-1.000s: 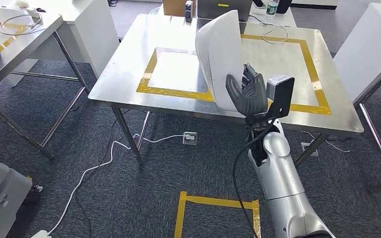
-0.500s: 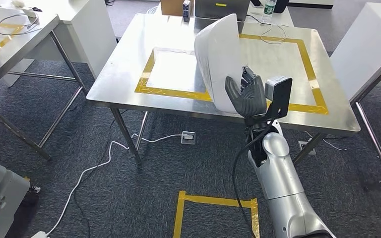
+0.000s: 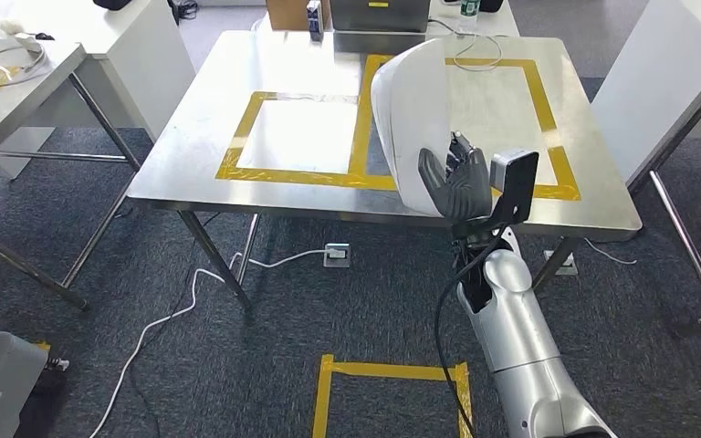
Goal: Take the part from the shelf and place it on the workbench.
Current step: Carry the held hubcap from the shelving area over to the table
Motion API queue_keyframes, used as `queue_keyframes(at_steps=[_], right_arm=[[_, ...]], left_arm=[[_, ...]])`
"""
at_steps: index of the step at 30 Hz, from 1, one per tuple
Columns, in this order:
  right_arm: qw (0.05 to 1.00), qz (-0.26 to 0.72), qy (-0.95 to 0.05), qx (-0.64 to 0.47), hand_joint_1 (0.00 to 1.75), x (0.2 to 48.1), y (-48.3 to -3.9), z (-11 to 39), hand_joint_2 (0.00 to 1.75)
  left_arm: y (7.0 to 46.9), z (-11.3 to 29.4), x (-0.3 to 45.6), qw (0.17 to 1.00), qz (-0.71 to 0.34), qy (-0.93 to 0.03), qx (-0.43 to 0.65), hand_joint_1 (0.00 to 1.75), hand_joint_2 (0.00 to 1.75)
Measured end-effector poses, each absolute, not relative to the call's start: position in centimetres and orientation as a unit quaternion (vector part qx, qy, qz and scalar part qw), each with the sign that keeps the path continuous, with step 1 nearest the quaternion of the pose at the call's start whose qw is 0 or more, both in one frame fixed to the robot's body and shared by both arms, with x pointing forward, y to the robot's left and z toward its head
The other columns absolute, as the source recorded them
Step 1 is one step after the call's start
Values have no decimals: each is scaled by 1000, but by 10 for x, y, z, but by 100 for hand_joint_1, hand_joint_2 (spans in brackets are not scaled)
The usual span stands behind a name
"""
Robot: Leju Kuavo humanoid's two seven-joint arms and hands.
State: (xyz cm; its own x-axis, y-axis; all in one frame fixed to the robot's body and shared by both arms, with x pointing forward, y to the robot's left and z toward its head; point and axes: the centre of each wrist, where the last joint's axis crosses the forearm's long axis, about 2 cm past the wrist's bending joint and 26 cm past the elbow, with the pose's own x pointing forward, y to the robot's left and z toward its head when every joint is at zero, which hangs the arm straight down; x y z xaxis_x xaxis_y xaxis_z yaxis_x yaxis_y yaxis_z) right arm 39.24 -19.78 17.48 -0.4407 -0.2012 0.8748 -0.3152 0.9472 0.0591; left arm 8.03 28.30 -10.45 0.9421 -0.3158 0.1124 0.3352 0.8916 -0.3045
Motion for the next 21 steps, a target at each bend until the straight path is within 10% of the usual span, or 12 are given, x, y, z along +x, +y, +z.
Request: queue_keyframes(at_steps=[21], right_arm=[[514, 56, -843, 146, 175, 390, -198, 170, 175]], left_arm=[[284, -105, 78, 972, -171, -28, -160, 0, 175]])
